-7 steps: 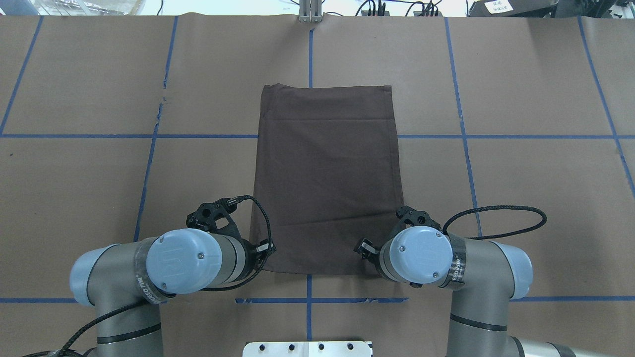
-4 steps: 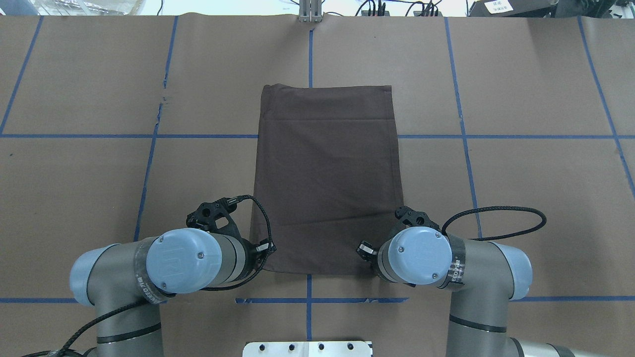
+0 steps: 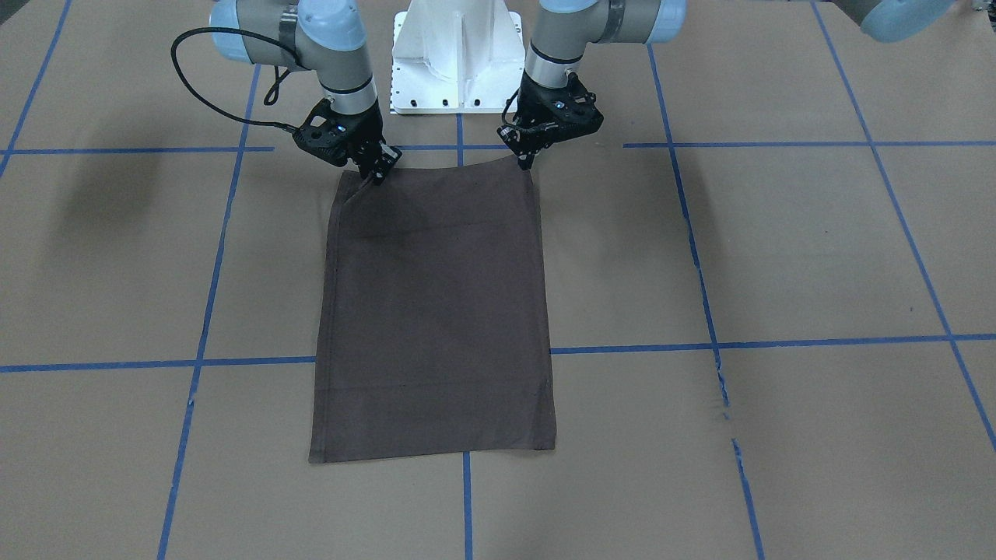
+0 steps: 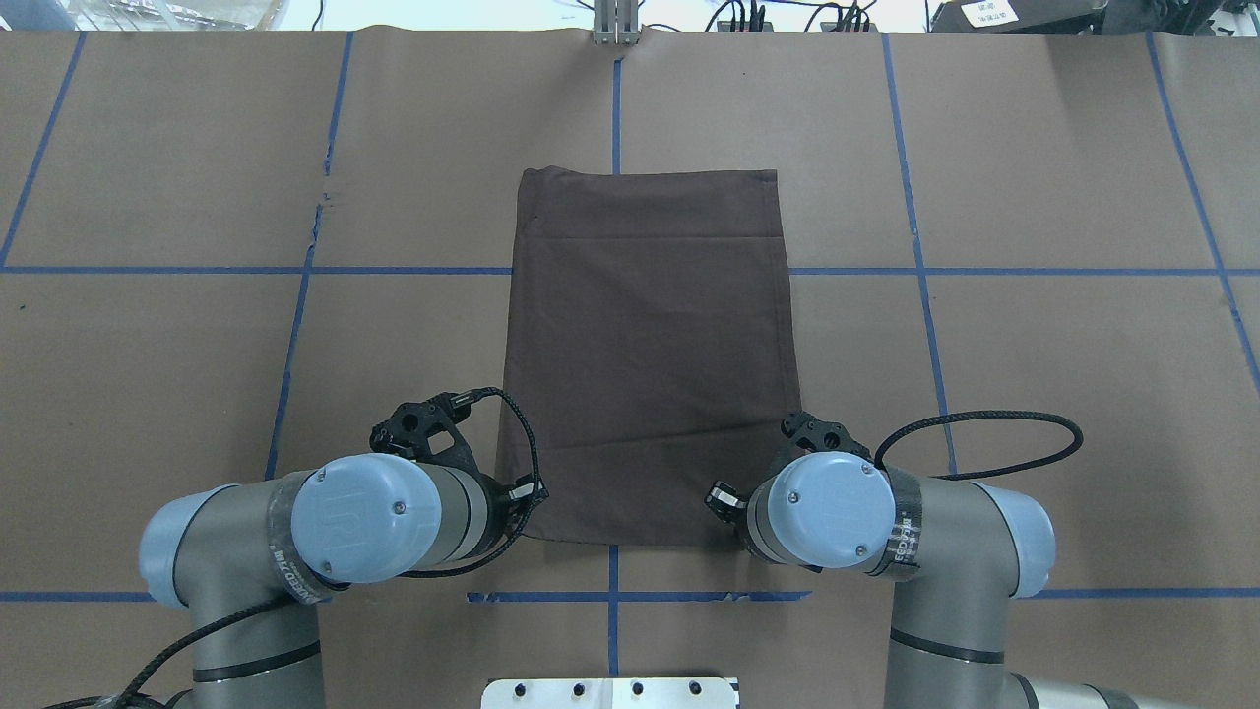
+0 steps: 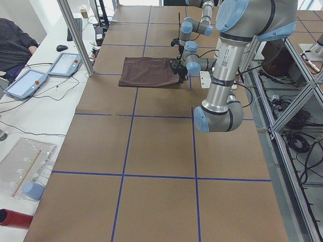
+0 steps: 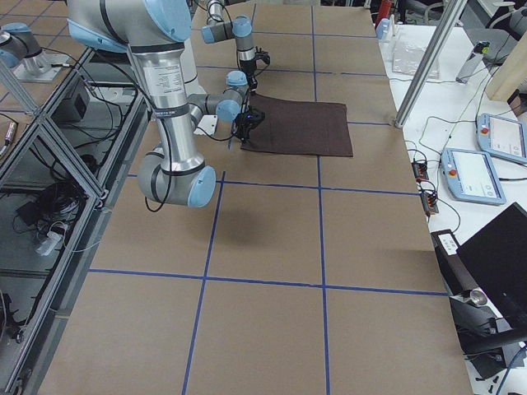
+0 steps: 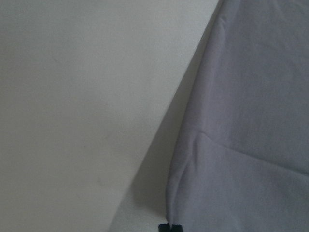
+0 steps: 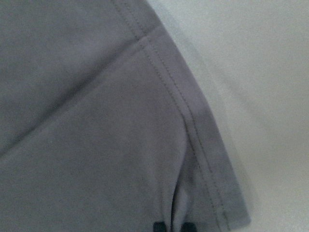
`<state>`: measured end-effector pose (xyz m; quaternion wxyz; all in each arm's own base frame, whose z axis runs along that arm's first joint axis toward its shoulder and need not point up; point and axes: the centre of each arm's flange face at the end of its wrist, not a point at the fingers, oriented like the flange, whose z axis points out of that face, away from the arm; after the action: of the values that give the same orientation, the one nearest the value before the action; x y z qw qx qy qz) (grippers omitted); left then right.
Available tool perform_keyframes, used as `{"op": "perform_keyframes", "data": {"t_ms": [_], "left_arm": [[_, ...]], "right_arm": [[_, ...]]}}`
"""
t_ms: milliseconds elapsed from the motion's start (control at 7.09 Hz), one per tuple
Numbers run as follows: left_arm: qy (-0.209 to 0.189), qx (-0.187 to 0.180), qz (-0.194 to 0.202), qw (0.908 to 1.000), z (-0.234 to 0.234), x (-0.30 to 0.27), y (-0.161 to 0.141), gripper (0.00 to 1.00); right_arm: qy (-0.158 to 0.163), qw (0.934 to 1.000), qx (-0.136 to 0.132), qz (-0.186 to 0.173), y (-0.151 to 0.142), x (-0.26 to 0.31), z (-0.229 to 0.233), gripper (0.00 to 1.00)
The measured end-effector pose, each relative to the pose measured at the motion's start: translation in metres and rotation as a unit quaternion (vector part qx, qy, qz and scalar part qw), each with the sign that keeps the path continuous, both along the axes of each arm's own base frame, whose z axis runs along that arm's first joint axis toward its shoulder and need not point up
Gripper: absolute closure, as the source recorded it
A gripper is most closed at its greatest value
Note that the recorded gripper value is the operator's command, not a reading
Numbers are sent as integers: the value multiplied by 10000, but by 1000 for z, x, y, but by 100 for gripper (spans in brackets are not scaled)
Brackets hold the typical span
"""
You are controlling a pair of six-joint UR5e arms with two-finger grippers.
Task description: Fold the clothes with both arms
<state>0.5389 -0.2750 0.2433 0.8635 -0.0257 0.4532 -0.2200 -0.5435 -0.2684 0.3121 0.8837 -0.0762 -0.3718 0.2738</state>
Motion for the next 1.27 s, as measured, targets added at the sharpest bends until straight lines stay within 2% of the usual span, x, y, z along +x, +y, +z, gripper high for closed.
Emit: {"op": "perform_keyframes", "data": {"t_ms": [141,282,423,1269], "left_arm": [[1,-1,1,10000,0,0,0,100],[2,-2,1,10000,0,0,0,100],[1,-3,-4,10000,0,0,0,100],[-3,-1,-23,10000,0,-1,-2,100]], "right_arm": [[-6,10000,-3,-7,0,0,-1,100],[-9,10000,-4,-8,1,0,-1,60],[-8,10000,-3,-1,1,-1,-2,1],[88,10000,-30,-30,6,-5,7,0]]}}
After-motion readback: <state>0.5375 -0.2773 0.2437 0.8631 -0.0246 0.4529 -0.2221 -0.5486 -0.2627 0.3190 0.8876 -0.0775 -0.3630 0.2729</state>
